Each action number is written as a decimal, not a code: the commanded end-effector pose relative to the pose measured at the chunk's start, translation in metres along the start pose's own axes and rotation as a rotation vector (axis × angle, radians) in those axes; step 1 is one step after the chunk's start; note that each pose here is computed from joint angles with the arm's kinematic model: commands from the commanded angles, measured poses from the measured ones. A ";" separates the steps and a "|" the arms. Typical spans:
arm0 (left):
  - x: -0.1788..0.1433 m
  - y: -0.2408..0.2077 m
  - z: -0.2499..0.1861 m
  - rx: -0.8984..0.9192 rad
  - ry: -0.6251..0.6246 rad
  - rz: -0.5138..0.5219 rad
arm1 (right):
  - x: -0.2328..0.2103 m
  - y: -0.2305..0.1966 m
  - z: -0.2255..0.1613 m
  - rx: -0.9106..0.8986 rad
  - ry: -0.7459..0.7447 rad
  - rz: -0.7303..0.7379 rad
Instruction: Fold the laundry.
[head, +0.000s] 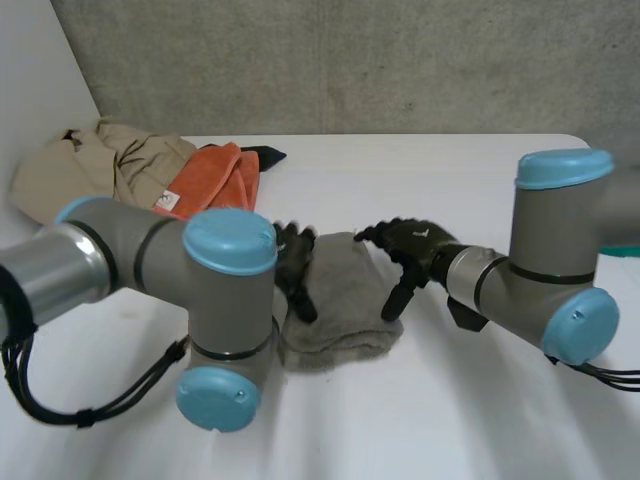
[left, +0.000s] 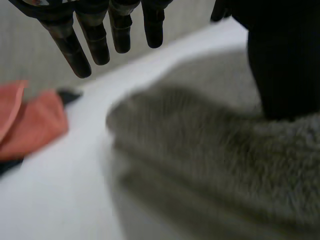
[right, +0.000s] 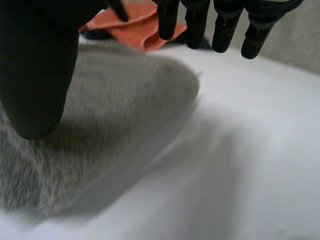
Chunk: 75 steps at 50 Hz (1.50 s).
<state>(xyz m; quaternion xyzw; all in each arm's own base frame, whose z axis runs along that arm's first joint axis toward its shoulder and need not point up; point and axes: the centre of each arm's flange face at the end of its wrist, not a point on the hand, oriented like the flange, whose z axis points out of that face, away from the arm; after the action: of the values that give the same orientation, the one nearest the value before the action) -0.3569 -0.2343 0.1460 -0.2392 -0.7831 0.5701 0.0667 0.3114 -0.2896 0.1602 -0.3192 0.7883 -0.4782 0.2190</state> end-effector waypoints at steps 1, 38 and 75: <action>-0.005 0.028 -0.013 -0.133 -0.044 0.065 | 0.002 0.025 0.021 -0.079 -0.020 0.008; -0.018 -0.112 -0.049 0.277 0.586 0.132 | -0.094 0.067 -0.034 0.248 -0.014 -0.435; -0.023 -0.109 -0.044 0.262 0.547 0.120 | -0.083 0.046 0.033 0.380 0.039 -0.545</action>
<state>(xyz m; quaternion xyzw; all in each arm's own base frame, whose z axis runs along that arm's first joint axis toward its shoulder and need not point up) -0.3532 -0.2319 0.2661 -0.4193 -0.6402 0.5834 0.2720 0.3716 -0.2284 0.1083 -0.4652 0.5792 -0.6582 0.1222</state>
